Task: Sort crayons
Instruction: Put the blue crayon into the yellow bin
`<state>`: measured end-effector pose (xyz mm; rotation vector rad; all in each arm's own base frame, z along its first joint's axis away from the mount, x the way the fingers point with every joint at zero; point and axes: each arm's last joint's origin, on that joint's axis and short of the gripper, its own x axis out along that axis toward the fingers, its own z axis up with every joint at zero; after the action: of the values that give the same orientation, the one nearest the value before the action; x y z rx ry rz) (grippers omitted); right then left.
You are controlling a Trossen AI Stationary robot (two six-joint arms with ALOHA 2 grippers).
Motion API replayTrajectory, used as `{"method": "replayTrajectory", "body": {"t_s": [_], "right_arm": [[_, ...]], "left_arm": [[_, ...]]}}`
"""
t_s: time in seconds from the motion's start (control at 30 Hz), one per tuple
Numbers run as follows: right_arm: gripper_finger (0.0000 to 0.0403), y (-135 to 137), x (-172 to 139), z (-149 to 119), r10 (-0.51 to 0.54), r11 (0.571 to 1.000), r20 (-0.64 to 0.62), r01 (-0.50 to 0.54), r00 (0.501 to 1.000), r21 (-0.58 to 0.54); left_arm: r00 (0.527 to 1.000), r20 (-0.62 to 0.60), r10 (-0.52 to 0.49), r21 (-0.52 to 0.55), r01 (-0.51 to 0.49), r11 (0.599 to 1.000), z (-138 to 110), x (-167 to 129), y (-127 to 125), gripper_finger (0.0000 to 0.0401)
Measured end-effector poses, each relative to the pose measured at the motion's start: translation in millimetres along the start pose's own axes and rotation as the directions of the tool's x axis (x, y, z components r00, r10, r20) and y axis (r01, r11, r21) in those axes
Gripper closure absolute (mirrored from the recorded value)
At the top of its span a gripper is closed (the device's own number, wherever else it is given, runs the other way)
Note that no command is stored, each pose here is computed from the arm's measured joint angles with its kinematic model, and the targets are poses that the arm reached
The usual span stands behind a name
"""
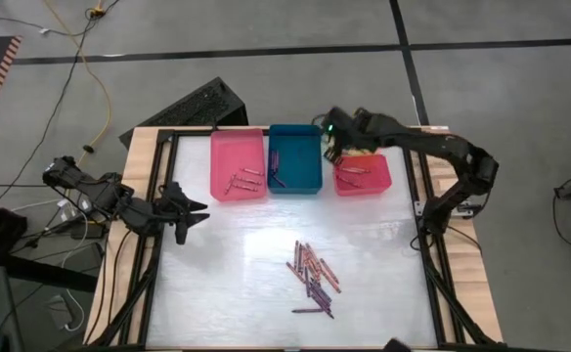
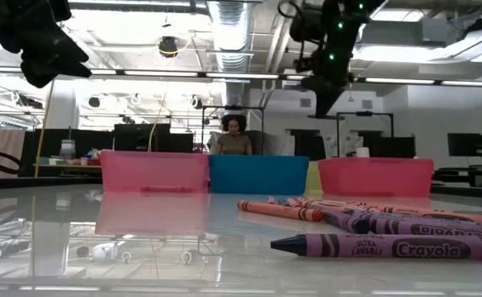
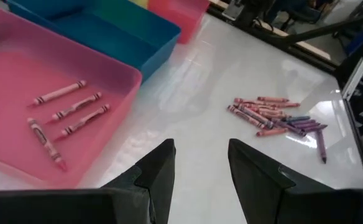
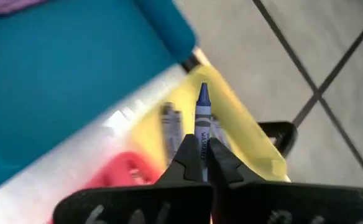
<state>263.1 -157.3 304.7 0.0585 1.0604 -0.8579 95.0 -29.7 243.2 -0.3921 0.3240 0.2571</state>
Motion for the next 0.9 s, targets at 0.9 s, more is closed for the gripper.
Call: {"method": "replayTrajectory", "body": {"t_s": [0.9], "right_arm": [[0.0403, -66.3, 103.4, -2.6, 0.107, 0.981, -0.123, -0.085, 0.987, 0.172]], "left_arm": [[0.999, 0.02, 0.041, 0.042, -0.042, 0.998, 0.0, 0.1, 1.5, 0.0262]]}}
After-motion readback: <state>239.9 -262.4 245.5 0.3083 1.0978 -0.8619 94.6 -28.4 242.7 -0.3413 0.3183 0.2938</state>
